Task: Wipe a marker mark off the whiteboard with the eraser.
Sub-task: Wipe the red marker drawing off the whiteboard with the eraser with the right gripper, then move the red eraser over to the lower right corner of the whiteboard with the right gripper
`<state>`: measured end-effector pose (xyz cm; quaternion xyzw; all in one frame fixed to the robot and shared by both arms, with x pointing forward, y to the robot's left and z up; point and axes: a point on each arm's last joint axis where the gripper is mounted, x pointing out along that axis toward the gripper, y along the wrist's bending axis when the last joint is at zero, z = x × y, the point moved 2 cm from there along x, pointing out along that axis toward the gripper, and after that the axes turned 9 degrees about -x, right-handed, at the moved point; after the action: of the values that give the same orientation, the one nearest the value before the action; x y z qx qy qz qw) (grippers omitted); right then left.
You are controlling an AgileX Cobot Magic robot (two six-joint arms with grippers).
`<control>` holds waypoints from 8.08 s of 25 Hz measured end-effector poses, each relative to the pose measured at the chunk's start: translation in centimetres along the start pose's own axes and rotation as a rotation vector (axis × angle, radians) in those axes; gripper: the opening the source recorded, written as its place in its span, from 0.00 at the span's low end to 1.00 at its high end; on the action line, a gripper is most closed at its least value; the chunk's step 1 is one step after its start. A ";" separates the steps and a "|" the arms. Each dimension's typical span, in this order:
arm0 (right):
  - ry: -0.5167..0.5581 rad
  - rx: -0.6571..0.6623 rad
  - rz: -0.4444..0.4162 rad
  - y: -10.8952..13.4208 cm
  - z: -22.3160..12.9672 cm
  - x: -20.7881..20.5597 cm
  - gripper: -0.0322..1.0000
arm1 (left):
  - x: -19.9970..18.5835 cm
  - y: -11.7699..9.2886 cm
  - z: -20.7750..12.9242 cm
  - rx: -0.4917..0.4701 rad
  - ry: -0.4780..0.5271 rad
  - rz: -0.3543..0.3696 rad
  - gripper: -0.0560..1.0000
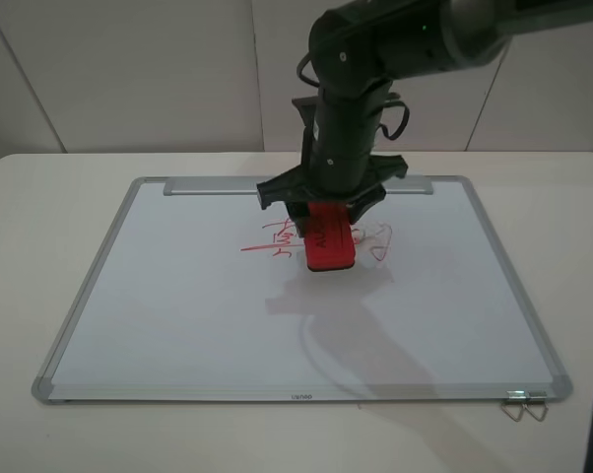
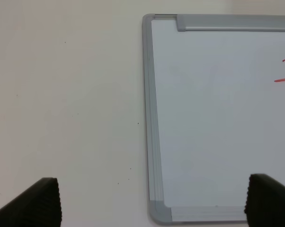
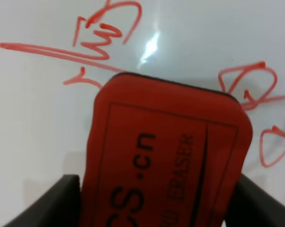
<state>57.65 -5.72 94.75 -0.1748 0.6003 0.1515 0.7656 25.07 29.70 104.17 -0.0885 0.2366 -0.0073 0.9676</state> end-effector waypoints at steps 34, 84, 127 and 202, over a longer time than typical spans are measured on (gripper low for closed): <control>0.094 -0.344 0.012 7.4 5.6 8.7 0.56 | 0.0 0.0 0.0 0.000 0.000 0.000 0.79; 0.038 -0.370 0.073 8.6 6.0 9.3 0.54 | 0.0 0.0 0.0 0.000 0.000 0.000 0.79; 0.056 -0.122 0.045 -3.1 7.4 11.3 0.53 | 0.0 0.0 0.0 0.000 0.000 0.000 0.79; 0.037 0.334 -0.070 -11.3 -19.6 2.5 0.53 | 0.0 0.0 0.0 0.000 0.000 0.000 0.79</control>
<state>46.22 -24.54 89.04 -0.0686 0.6246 0.0195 0.7777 25.07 29.70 104.17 -0.0885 0.2363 -0.0074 0.9676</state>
